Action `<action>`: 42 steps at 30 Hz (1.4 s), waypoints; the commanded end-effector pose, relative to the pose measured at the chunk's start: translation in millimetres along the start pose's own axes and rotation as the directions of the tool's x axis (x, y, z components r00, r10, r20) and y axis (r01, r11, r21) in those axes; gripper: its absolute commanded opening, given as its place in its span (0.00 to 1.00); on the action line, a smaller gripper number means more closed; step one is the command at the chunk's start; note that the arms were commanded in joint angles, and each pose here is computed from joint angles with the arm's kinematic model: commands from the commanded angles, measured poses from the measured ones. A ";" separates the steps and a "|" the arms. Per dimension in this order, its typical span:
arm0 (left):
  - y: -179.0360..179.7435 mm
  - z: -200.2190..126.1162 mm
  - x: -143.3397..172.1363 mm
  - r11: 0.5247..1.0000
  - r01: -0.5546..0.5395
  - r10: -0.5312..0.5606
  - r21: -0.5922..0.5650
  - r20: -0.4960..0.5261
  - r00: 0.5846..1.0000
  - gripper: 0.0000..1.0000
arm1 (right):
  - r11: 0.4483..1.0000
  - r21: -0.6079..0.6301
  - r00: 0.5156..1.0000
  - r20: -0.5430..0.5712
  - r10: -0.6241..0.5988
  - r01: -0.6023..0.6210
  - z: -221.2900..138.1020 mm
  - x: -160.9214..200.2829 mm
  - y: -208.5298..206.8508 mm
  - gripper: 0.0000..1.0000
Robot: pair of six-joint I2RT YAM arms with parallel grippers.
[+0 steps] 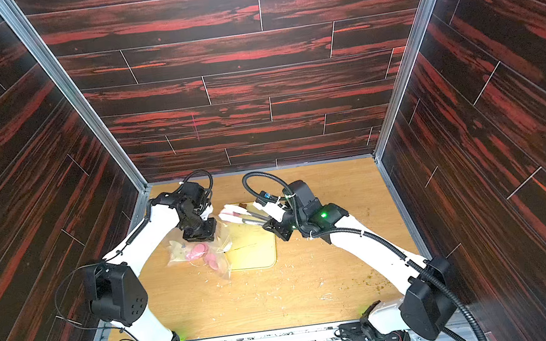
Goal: Put the cookies into a resealable bag to prevent moisture
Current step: Place the cookie in the ziploc bag.
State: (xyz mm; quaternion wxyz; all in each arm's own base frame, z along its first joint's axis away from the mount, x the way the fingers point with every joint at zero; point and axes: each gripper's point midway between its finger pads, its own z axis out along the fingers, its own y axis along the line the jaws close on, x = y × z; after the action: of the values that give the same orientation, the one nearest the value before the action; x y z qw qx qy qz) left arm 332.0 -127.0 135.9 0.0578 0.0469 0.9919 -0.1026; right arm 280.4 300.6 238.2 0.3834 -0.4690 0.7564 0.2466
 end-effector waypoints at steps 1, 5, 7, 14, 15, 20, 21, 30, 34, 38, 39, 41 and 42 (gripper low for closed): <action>-1.8 -6.0 -5.7 1.000 0.005 -0.005 0.015 0.018 1.000 0.00 | 0.988 -0.149 0.997 0.077 -0.014 0.025 -0.4 -14.8 28.1 0.28; -0.9 -10.7 -6.8 0.999 0.024 -0.026 0.035 0.037 0.999 0.00 | 0.987 -0.163 1.000 0.019 -0.003 0.006 11.0 -3.1 27.1 0.28; -2.1 -10.7 -5.8 0.998 0.032 -0.034 0.057 0.038 0.999 0.00 | 0.985 -0.172 1.000 0.002 0.001 0.000 14.9 0.9 27.6 0.29; -7.8 -11.7 -4.2 0.982 0.073 -0.082 0.176 0.044 0.996 0.00 | 0.978 -0.210 0.999 -0.040 -0.003 -0.005 19.3 10.4 33.7 0.29; -6.4 -11.9 -3.2 0.979 0.081 -0.090 0.187 0.043 0.995 0.00 | 0.977 -0.215 0.999 -0.040 -0.007 -0.002 18.6 10.6 35.5 0.29; -1.8 -10.7 -1.8 0.971 0.106 -0.119 0.216 0.049 0.992 0.00 | 0.971 -0.237 0.999 -0.045 -0.008 -0.002 16.6 13.6 40.3 0.29; -2.5 -11.0 -1.7 0.969 0.107 -0.121 0.224 0.049 0.992 0.00 | 0.969 -0.245 0.999 -0.049 -0.008 -0.004 16.8 15.2 41.7 0.28; -15.6 -16.1 -3.0 0.945 0.098 -0.121 0.311 0.055 0.991 0.00 | 0.973 -0.232 0.999 -0.043 -0.017 0.007 18.6 11.9 39.3 0.36; -13.5 -16.4 0.8 0.947 0.098 -0.119 0.305 0.053 0.991 0.00 | 0.977 -0.215 1.000 -0.013 -0.019 0.016 14.1 5.6 36.0 0.39; -12.1 -16.6 2.3 0.950 0.095 -0.116 0.299 0.053 0.992 0.00 | 0.977 -0.214 0.999 0.045 0.006 0.003 1.9 -2.6 30.6 0.40; -11.5 -16.6 3.0 0.950 0.095 -0.116 0.297 0.052 0.992 0.00 | 0.977 -0.211 0.998 0.063 0.017 -0.003 -3.2 -5.0 27.6 0.40; -9.9 -15.9 3.3 0.953 0.095 -0.115 0.288 0.051 0.992 0.00 | 0.980 -0.199 0.995 0.090 0.030 -0.012 -11.5 -7.1 21.1 0.40; -8.8 -16.3 3.7 0.955 0.095 -0.113 0.281 0.050 0.992 0.00 | 0.985 -0.173 0.994 0.098 0.039 -0.022 -14.9 -7.3 13.4 0.40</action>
State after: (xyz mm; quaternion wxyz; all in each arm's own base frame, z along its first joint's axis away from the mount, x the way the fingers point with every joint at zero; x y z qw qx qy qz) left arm 331.6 -136.2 143.0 0.0665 -0.0096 0.9666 -0.2475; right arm 262.8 306.9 223.0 0.3316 -0.4840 0.7427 0.3227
